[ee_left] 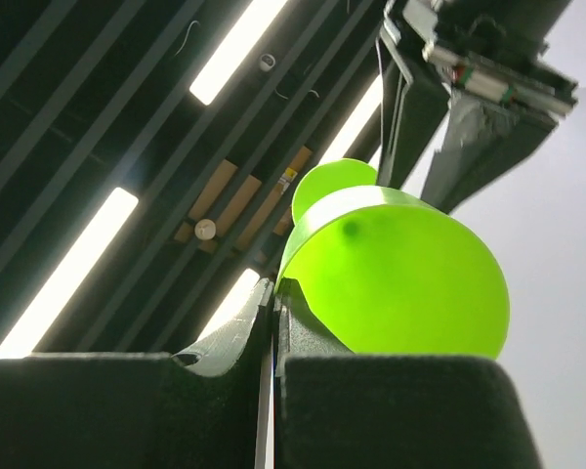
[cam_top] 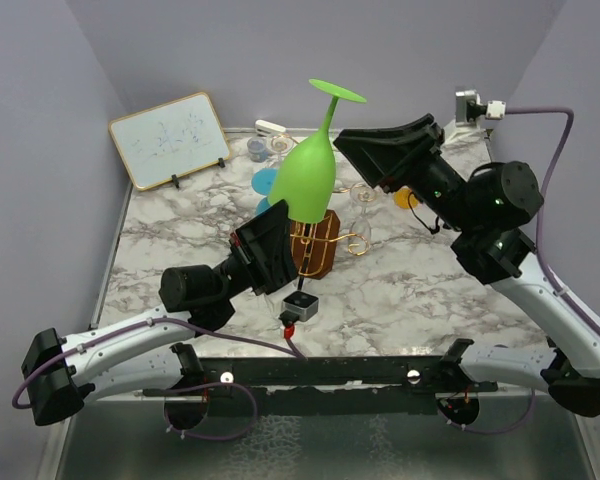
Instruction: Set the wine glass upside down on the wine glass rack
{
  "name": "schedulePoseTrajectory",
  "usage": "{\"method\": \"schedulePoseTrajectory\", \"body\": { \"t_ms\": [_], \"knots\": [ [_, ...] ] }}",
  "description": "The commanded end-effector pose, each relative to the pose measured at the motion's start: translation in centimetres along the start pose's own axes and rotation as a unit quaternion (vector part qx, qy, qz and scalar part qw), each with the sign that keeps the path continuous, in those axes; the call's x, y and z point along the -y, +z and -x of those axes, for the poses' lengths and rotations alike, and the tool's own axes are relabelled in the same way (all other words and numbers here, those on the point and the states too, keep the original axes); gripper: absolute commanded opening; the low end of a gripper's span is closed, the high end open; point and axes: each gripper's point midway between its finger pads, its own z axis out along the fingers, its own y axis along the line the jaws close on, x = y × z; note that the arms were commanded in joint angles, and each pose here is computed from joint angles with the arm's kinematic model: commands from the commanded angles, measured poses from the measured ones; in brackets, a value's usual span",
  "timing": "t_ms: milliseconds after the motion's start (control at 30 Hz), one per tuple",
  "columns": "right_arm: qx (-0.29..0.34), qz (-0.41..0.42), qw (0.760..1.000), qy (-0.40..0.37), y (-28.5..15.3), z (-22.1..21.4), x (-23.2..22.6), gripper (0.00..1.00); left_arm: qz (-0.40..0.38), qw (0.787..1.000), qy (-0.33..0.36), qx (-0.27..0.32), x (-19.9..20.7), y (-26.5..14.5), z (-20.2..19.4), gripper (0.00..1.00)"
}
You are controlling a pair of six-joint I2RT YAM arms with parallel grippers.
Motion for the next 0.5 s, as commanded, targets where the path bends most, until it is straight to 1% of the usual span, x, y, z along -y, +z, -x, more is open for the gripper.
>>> {"method": "schedulePoseTrajectory", "body": {
  "t_ms": [0, 100, 267, 467],
  "knots": [
    [0.078, 0.011, 0.997, 0.001, -2.7, 3.9, -1.8, 0.35, 0.025, 0.999, 0.029, -0.029, -2.0, 0.4, -1.1, 0.0],
    [0.098, 0.037, 0.994, 0.013, -3.8, 4.3, -2.8, 0.4, 0.027, 0.999, 0.024, -0.031, -1.8, 0.4, -1.1, 0.0],
    [0.078, 0.056, 0.995, 0.026, -2.6, 3.2, -3.0, 0.41, 0.024, 0.999, 0.017, -0.033, -1.3, 0.8, -1.0, 0.0],
    [0.082, 0.063, 0.994, 0.033, -1.9, 2.5, -2.6, 0.42, 0.018, 0.999, 0.005, -0.035, -0.8, 1.3, -0.7, 0.0]
  ]
}}
